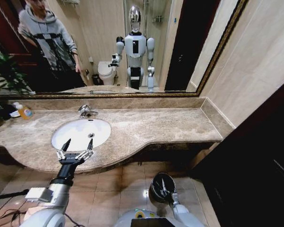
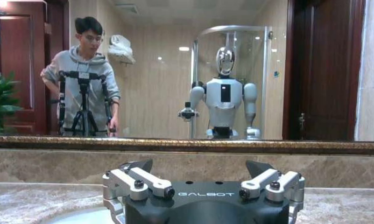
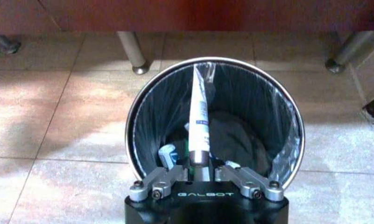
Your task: Pick up the trash from the sink and place it in the trash bin.
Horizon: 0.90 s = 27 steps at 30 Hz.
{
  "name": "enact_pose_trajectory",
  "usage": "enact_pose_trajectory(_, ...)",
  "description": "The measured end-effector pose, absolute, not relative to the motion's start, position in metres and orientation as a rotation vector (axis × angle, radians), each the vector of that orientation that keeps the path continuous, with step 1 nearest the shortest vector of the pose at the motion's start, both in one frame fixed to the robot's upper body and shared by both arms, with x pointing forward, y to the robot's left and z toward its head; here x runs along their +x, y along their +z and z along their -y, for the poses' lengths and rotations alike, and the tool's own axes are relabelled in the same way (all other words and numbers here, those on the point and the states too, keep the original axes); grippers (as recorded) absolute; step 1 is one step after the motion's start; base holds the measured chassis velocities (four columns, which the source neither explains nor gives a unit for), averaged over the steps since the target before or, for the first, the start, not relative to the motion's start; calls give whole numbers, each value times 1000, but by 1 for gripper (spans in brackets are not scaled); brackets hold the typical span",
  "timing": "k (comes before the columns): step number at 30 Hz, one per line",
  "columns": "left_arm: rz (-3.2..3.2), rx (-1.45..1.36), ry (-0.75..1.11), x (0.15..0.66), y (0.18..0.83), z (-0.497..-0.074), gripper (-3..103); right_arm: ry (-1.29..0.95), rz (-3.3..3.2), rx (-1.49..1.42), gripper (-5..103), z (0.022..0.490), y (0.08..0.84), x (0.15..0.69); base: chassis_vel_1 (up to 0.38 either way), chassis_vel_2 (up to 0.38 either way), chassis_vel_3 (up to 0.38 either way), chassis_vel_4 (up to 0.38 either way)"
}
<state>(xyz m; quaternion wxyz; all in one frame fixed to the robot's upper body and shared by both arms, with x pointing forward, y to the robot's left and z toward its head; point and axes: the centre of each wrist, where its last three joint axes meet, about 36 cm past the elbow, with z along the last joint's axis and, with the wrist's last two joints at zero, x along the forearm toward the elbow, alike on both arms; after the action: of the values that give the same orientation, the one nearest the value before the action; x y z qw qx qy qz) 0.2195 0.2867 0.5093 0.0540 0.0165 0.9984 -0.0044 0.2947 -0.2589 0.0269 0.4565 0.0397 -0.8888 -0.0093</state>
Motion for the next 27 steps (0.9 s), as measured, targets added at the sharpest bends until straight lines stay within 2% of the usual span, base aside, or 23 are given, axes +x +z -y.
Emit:
enact_pose_trajectory(16,-3033,50,-13,219,509,-287,100,0,2157,83,17,259,26,294,0,0,0,0)
enact_pose_trajectory(17,-3033,50,-13,219,509,-287,100,2,2160,90,15,260,26,293,0,0,0,0)
enact_pose_trajectory(19,-3033,50,-13,219,509,-287,100,13,2166,103,24,261,26,292,0,0,0,0)
enact_pose_trajectory(24,-3033,50,-13,219,509,-287,100,31,2169,116,35,261,25,288,0,0,0,0)
enact_pose_trajectory(27,-3033,50,-13,219,509,-287,100,40,2166,126,51,261,25,283,0,0,0,0)
